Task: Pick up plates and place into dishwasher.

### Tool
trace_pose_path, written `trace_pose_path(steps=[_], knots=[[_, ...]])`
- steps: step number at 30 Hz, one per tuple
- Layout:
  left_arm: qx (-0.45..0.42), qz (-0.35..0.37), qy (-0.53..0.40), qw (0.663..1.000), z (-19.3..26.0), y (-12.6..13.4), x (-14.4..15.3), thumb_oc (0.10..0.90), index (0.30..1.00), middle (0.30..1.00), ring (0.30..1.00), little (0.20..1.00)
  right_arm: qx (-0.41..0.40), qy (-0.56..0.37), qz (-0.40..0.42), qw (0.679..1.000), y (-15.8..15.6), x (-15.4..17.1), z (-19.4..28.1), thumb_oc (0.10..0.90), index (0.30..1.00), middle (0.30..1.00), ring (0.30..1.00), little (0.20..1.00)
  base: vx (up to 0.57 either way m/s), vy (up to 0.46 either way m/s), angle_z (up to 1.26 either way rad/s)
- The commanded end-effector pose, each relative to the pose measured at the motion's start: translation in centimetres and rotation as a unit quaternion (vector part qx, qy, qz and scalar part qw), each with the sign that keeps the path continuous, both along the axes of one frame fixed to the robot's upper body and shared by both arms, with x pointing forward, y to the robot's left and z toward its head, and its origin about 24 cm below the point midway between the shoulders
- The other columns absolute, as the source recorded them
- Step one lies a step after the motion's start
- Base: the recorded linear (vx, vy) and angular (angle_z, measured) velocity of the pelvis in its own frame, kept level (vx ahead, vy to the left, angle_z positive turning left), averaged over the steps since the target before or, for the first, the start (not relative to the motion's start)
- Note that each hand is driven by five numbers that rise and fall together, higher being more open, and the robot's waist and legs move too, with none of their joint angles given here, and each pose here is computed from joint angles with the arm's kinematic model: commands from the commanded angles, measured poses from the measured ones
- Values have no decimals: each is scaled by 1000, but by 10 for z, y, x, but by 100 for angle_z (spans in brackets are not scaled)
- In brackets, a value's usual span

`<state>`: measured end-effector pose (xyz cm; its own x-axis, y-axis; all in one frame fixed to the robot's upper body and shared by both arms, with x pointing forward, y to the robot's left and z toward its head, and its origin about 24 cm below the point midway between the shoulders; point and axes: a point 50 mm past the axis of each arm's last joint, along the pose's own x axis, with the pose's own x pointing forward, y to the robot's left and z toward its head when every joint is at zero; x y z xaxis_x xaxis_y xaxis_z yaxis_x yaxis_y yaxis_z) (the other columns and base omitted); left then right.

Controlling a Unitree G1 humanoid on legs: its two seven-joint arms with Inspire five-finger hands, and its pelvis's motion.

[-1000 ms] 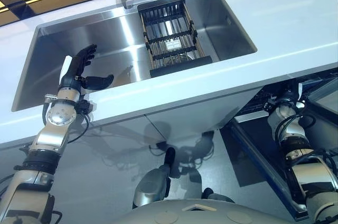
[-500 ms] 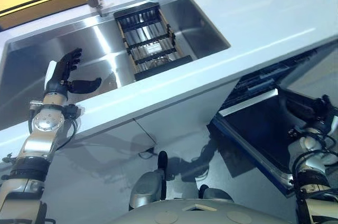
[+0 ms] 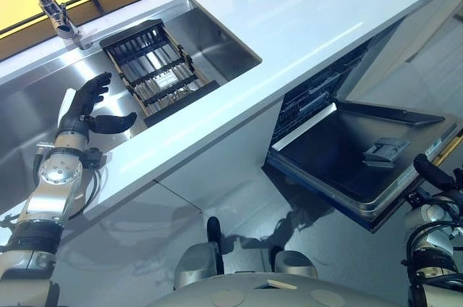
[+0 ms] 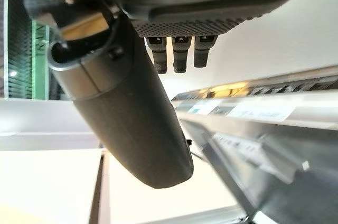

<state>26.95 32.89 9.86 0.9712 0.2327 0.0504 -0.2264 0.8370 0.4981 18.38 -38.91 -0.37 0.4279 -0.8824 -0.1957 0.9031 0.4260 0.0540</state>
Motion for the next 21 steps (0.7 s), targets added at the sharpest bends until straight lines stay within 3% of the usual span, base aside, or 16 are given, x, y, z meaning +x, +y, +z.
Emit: trace_pose_path(steps=[1,8,14,21], knots=[[24,-10,-122,992,63,0,17,800,900,900,900,900,-78,-126,-4,989,-16,18,53,800,900,900,900,900,-152,-44,-32],[-31,-18,-231,972,108,-20,40,800,900,900,900,900,-45,-254,-58,964,-23,49,94,800,900,900,900,900,-281,16,-19],[-27,-16,-280,959,133,-36,51,800,900,900,900,900,-13,-320,37,947,4,86,108,800,900,900,900,900,-134,10,-2],[-17,-6,-279,960,137,-30,51,800,900,900,900,900,21,-367,165,915,24,98,102,800,900,900,900,900,-10,-1,3]])
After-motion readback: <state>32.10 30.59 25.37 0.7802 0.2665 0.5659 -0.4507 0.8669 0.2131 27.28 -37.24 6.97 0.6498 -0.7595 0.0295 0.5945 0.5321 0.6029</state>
